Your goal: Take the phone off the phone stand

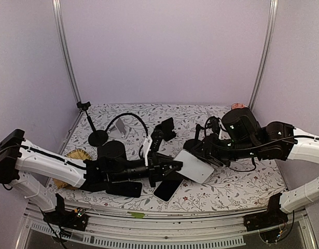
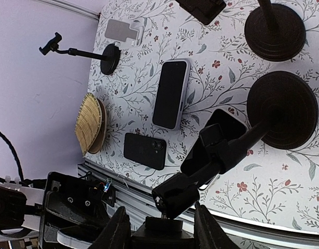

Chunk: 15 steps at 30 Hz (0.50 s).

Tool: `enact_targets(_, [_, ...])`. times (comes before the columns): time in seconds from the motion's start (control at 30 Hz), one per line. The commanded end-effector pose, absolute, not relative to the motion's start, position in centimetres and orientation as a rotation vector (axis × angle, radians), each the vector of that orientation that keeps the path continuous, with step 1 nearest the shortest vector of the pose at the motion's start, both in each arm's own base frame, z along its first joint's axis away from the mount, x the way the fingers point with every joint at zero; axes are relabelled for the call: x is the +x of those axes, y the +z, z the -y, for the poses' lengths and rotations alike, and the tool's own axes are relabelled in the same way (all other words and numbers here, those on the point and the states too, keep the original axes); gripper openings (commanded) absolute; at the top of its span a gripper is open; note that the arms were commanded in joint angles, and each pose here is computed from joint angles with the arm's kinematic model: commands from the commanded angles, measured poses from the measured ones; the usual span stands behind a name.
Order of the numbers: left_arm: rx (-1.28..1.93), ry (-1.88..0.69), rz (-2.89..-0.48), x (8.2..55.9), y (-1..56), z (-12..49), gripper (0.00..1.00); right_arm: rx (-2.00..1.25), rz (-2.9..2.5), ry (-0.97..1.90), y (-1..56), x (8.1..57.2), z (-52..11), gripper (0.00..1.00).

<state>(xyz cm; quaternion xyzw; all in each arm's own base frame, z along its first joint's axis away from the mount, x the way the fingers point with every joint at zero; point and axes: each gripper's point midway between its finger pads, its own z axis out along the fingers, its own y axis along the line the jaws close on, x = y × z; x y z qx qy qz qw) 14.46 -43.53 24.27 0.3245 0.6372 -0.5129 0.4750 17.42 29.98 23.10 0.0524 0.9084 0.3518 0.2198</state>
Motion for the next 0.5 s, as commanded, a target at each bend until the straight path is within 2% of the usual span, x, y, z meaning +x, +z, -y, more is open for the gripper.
enact_targets(0.0, [0.564,-1.178,-1.410,18.7,29.8,39.9,0.00,0.068,-2.681,0.576,18.3,15.4,-25.5,0.00])
enact_targets(0.27, [0.538,-1.178,-1.372,18.2,31.1,38.0,0.00,0.087,-2.699,0.536,17.5,15.1,-25.1,0.00])
enact_targets(0.47, [0.547,-1.167,-1.396,18.6,30.4,38.8,0.00,0.064,-2.694,0.563,17.8,15.1,-25.7,0.00])
